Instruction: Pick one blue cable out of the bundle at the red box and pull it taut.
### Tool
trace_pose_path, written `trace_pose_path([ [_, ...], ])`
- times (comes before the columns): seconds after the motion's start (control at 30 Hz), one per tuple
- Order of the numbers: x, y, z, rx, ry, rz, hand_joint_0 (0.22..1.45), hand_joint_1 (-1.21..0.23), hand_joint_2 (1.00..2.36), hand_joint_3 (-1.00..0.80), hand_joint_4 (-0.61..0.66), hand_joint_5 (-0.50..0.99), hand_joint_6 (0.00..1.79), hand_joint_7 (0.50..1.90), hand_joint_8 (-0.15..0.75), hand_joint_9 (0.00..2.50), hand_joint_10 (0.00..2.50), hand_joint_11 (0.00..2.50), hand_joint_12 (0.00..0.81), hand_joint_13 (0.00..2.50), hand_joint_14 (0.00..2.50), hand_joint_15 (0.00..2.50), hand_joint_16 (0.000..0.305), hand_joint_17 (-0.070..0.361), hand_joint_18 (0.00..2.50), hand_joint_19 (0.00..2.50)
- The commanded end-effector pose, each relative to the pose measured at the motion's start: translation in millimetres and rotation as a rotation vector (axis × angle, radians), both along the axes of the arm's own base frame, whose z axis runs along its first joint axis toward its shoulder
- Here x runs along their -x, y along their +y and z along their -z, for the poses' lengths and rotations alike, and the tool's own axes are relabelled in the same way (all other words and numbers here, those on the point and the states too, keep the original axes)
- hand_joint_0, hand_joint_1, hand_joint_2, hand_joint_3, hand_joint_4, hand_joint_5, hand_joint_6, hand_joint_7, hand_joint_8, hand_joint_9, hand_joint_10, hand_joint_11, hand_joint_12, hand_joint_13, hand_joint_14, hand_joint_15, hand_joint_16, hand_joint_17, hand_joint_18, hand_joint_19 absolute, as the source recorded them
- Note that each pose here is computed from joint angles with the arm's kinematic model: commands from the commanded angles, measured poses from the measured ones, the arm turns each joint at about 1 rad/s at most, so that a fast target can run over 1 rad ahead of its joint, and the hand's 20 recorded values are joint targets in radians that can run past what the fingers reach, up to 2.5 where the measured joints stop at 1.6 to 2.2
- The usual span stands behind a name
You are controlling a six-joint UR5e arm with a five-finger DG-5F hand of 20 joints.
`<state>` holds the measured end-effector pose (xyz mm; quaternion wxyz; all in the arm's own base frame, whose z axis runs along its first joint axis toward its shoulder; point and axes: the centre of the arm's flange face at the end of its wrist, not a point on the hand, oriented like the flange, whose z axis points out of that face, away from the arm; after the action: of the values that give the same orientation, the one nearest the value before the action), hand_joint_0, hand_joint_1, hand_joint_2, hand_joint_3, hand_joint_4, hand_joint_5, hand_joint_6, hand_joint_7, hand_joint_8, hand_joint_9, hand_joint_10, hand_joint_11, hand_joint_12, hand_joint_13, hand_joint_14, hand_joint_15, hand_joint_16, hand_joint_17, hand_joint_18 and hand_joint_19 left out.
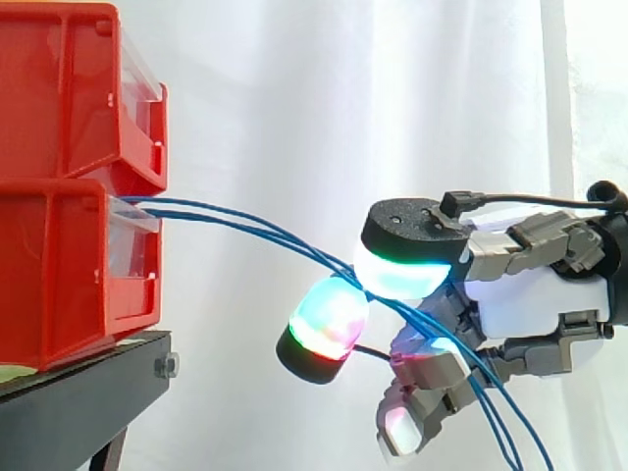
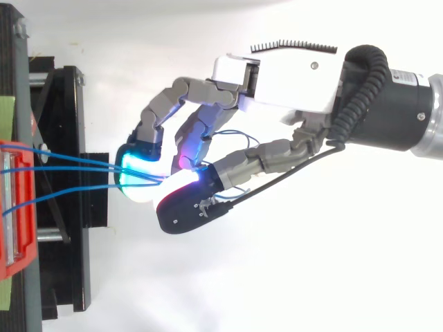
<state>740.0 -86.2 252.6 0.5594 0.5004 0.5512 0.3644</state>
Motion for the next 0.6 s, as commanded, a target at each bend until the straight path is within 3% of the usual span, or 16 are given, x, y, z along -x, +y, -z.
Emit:
trace_pose_path([
  [0.0,1.0,-1.5,0.6,0.000,0.007,0.001,0.56,-0.64,1.01,-0.43,0.07,-0.12,0.93,0.69,0.358,1.14,0.25,1.14,0.385,0.95,0.01,0.55,0.052,0.117,0.67,0.39],
  [0.17,3.2,-3.8,-6.4,-0.002,0.005,0.003,0.57,-0.66,1.01,-0.43,0.07,-0.12,0.93,0.69,0.356,1.14,0.26,1.15,0.383,0.96,0.01,0.56,0.051,0.116,0.68,0.39],
  [0.37,8.7,-4.3,-13.3,0.000,0.028,0.003,0.60,-0.72,1.01,-0.43,0.07,-0.12,0.94,0.69,0.349,1.16,0.30,1.17,0.373,0.98,0.02,0.56,0.052,0.116,0.72,0.38],
  [0.57,10.7,-4.3,-14.3,0.000,0.040,0.002,0.68,-0.84,1.00,-0.49,-0.03,-0.13,0.95,0.68,0.338,1.14,0.35,1.14,0.366,1.00,0.02,0.55,0.051,0.114,0.78,0.36],
])
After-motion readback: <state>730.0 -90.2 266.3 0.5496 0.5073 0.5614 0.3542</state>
